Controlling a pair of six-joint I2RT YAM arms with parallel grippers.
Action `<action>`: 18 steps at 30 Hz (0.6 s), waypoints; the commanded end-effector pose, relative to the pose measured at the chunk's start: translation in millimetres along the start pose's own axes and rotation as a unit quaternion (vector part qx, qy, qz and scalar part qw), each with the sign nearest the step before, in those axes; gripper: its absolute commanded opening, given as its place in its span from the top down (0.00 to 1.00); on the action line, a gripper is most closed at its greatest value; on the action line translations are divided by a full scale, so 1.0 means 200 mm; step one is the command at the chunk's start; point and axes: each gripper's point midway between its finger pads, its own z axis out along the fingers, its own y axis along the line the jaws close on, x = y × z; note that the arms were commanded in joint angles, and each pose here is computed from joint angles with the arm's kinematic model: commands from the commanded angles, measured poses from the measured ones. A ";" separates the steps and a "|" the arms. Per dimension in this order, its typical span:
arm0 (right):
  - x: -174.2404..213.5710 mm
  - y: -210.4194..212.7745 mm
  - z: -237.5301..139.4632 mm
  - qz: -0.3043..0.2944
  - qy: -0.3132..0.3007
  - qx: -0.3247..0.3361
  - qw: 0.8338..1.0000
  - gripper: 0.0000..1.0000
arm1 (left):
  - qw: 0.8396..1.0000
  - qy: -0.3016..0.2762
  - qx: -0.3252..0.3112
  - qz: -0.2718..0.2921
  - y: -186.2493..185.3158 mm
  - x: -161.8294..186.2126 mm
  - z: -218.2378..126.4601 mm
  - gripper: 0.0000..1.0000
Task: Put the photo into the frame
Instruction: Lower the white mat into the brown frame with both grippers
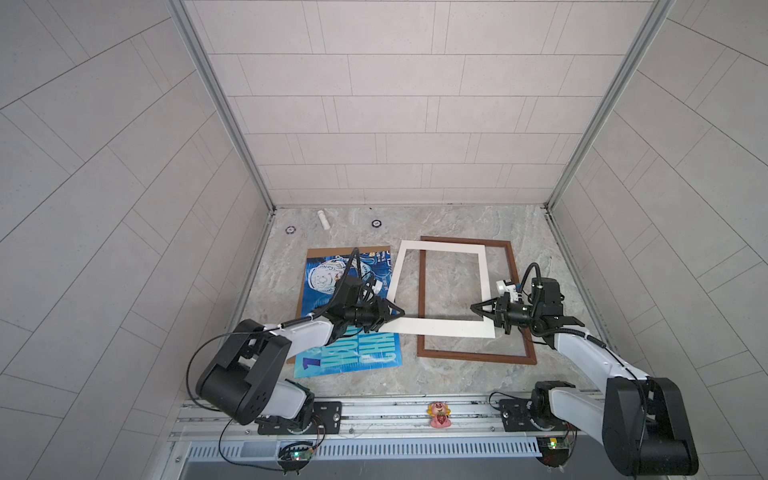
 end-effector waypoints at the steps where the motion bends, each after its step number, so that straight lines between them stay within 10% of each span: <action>1: 0.05 -0.16 -0.02 -0.030 0.005 0.076 0.997 0.69 | 1.000 -0.006 -0.008 0.013 -0.03 -0.03 -0.01 0.78; 9: -0.01 -0.25 -0.22 -0.109 -0.021 0.256 0.960 0.30 | 0.998 -0.032 -0.032 0.032 -0.08 -0.04 0.05 0.94; 18: -0.20 -0.22 -0.45 -0.167 -0.160 0.349 0.908 0.18 | 0.995 -0.076 -0.029 0.050 -0.12 -0.10 0.19 1.00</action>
